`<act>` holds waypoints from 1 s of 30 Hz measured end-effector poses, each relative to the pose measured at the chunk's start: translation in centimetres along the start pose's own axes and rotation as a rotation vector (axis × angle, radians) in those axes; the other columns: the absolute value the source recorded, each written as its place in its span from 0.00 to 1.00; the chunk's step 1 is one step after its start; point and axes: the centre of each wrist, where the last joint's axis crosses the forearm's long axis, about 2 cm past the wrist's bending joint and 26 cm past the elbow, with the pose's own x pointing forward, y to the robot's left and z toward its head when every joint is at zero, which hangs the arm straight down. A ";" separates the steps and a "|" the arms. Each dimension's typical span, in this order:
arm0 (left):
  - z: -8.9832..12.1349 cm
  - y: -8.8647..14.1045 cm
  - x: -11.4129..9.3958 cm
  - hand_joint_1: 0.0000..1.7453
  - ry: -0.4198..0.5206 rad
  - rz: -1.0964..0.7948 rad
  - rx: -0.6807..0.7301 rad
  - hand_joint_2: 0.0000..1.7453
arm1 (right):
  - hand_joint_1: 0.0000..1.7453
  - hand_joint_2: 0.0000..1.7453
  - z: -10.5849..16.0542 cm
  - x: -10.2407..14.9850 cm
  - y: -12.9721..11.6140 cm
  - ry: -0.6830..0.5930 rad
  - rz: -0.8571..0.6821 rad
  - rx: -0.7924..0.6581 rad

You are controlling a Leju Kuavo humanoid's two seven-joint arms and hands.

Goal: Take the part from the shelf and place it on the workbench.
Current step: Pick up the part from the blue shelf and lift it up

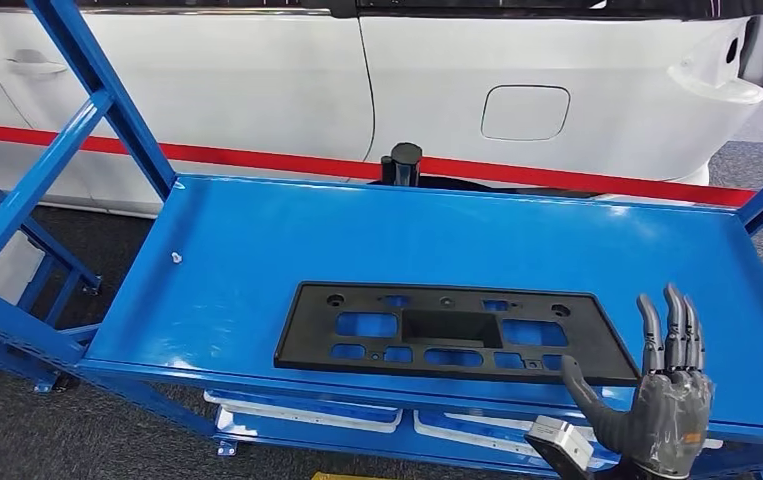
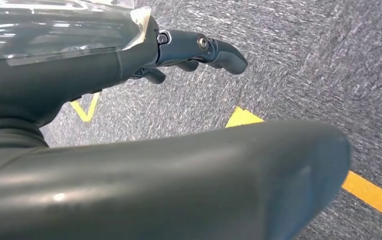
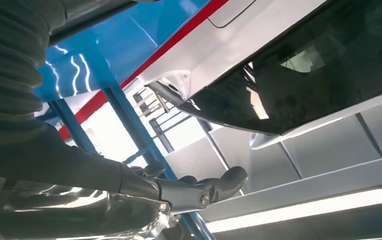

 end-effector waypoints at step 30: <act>0.0 0.0 0.0 0.00 -0.019 -0.032 -0.021 0.00 | 0.00 1.00 -0.4 -1.8 2.9 0.013 0.120 0.210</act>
